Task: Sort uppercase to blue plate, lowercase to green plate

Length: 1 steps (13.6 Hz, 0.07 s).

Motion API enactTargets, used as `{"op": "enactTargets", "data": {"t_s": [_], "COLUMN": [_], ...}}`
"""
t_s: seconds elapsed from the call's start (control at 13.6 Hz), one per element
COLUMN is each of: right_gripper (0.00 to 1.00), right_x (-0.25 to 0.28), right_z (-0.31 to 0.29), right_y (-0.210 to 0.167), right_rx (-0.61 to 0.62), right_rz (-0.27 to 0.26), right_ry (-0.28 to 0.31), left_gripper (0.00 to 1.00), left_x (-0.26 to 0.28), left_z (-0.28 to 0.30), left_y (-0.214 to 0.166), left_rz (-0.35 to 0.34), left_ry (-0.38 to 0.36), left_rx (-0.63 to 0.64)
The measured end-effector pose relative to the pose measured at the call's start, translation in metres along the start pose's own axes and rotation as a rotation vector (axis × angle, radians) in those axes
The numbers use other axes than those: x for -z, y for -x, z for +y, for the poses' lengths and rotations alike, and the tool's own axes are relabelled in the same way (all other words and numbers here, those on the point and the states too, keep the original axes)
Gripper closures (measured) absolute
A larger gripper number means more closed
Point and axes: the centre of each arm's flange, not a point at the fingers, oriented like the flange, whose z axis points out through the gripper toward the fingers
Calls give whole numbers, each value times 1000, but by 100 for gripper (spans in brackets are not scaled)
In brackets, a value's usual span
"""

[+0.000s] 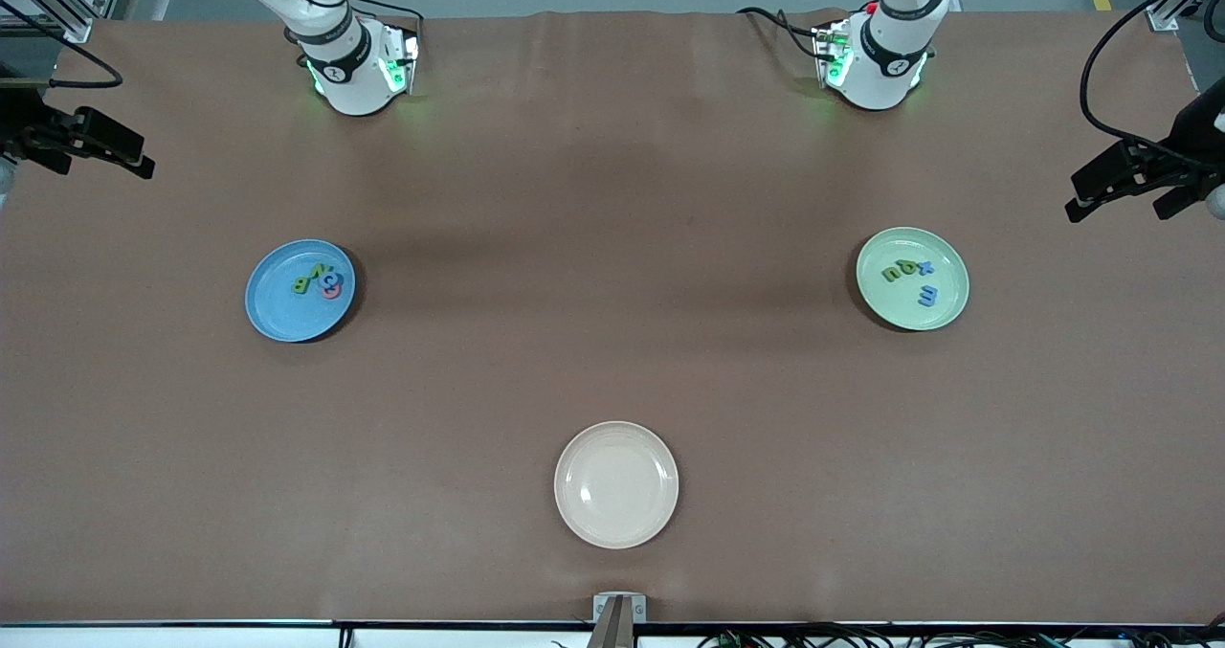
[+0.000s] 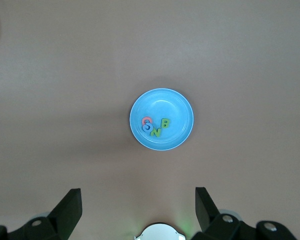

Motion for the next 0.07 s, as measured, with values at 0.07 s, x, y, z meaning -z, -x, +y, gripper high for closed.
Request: {"op": "enactTargets", "data": {"t_s": [0.07], "right_gripper": [0], "right_x": [-5], "right_z": [0], "right_y": [-2], "right_rx": [0], "right_rz": [4], "right_ry": [0], "left_gripper": [0], "left_x": [0], "left_z": [0], "left_y": [0], "left_rz": [0], "left_ry": [0], "left_rx": [0]}}
